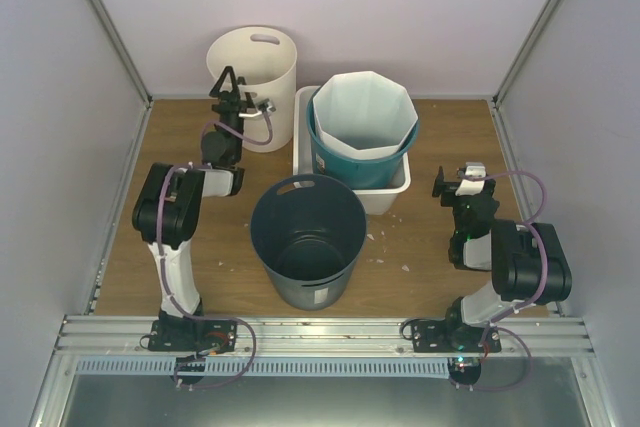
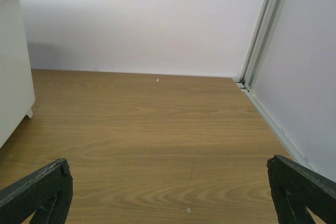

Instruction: Turn the large container upside down

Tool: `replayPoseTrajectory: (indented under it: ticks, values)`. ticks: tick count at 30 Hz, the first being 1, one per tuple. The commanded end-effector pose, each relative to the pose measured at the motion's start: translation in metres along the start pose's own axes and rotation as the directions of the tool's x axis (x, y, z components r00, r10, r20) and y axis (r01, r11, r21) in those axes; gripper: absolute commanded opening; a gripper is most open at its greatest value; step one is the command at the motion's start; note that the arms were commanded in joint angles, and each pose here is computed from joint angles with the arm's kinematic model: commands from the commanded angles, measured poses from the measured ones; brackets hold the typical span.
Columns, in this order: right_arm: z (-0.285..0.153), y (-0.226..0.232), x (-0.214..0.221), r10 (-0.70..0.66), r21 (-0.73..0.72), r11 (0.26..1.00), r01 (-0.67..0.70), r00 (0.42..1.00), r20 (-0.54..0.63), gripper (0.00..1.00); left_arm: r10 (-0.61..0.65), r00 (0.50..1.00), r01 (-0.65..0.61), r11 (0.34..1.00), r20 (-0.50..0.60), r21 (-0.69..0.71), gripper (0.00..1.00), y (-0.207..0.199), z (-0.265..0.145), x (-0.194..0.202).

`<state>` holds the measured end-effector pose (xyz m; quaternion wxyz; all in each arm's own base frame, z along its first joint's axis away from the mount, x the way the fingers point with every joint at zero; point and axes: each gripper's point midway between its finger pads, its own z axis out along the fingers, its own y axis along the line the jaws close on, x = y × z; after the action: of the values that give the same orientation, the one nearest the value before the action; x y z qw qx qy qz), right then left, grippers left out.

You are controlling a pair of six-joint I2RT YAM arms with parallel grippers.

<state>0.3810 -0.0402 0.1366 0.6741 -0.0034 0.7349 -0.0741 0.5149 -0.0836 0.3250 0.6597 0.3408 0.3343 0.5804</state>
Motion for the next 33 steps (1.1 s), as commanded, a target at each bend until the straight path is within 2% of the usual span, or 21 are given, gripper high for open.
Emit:
replayPoseTrajectory:
  ticks: [1, 5, 8, 10, 15, 20, 31, 33]
  values:
    - [0.002, 0.000, -0.011, -0.010, 0.004, 1.000, 0.009, 0.999, 0.043, 1.00, -0.034, 0.998, 0.017, 0.953, -0.051, -0.304, 0.88, 0.059, -0.004, 0.012]
    - [0.003, 0.000, -0.011, -0.010, 0.004, 1.000, 0.009, 0.999, 0.044, 1.00, -0.040, 0.998, 0.023, 0.953, -0.052, -0.302, 0.81, 0.057, -0.004, 0.013]
    - [0.003, 0.000, -0.011, -0.010, 0.004, 1.000, 0.009, 0.999, 0.044, 1.00, -0.040, 0.998, 0.022, 0.951, -0.054, -0.309, 0.64, 0.060, -0.003, 0.013]
    - [0.002, 0.000, -0.010, -0.010, 0.003, 1.000, 0.009, 0.999, 0.041, 1.00, -0.049, 0.997, 0.028, 0.945, -0.055, -0.326, 0.60, 0.068, -0.002, 0.014]
    - [0.003, 0.000, -0.011, -0.010, 0.003, 1.000, 0.009, 0.999, 0.043, 1.00, -0.063, 0.998, 0.048, 0.927, -0.029, -0.371, 0.63, 0.089, 0.002, 0.012]
    - [0.002, 0.000, -0.011, -0.010, 0.003, 1.000, 0.009, 0.999, 0.044, 1.00, -0.047, 0.998, 0.027, 0.923, -0.044, -0.385, 0.66, 0.082, 0.011, 0.012]
    - [0.002, 0.000, -0.011, -0.010, 0.004, 1.000, 0.009, 0.999, 0.044, 1.00, -0.062, 0.997, 0.033, 0.901, -0.053, -0.433, 0.66, 0.099, 0.018, 0.015]
    - [0.003, 0.000, -0.010, -0.010, 0.004, 1.000, 0.009, 0.999, 0.042, 1.00, -0.060, 0.997, 0.034, 0.897, -0.045, -0.441, 0.64, 0.103, 0.019, 0.014]
